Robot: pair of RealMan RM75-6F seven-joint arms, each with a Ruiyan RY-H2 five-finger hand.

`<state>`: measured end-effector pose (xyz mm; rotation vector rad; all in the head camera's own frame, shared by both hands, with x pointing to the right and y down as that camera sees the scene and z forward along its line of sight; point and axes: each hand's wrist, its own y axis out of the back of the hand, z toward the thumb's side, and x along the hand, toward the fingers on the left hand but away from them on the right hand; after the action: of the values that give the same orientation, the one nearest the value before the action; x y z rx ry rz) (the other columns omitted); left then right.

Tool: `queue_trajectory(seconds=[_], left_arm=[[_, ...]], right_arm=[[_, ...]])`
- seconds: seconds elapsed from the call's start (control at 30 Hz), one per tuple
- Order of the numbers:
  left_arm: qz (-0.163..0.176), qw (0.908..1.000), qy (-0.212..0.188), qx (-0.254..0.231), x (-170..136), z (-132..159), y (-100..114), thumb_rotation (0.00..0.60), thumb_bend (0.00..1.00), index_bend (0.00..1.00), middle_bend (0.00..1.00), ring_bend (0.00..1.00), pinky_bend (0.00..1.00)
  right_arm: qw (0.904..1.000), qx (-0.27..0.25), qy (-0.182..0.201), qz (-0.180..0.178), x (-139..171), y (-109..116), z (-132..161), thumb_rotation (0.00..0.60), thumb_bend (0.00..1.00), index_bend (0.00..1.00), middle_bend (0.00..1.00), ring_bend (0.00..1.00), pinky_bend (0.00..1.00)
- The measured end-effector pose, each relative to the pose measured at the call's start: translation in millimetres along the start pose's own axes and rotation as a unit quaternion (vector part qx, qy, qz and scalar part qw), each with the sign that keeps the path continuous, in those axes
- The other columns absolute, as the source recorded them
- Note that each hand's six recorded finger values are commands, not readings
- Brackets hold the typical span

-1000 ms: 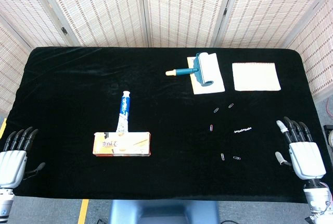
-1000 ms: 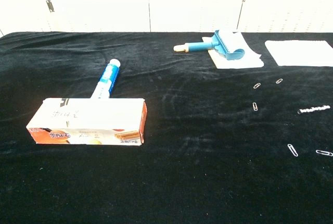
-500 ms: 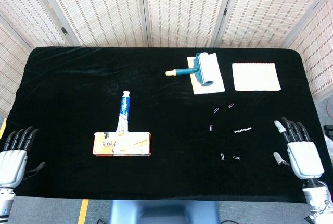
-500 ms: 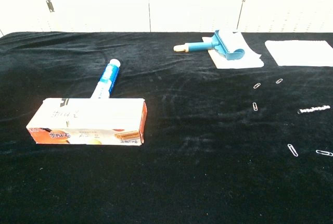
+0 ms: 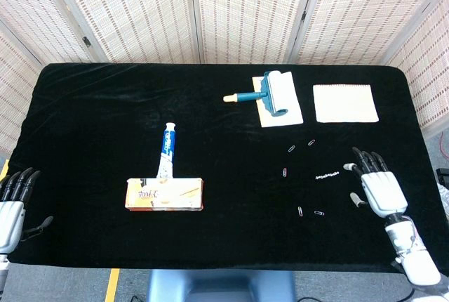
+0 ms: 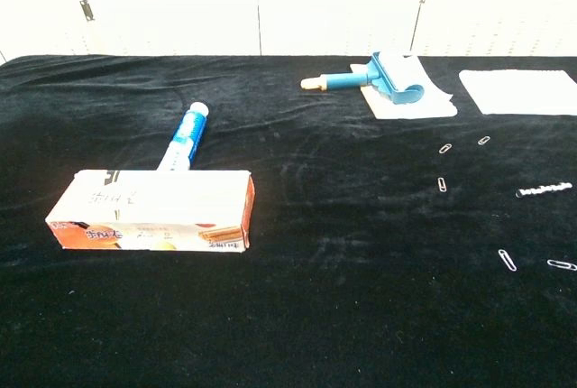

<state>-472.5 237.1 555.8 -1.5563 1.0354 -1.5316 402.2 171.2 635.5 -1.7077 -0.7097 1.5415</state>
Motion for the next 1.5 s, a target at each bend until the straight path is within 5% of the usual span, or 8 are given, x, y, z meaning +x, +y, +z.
queue_trajectory(seconds=[0.37,1.5], left_arm=[[0.005,1.0000,0.000,0.000,-3,-3,3,0.600,0.25,0.00,0.07,0.05,0.02],[0.006,1.0000,0.000,-0.008,-10,-5,4,0.600,0.25,0.00,0.07,0.05,0.01]], right_arm=[[0.9990,0.006,-0.025,0.038,-34,-18,-12,0.600,0.32,0.34,0.00,0.00,0.00],[0.9952,0.081,-0.029,0.047,-86,-51,3,0.600,0.33,0.48,0.00,0.00,0.00]])
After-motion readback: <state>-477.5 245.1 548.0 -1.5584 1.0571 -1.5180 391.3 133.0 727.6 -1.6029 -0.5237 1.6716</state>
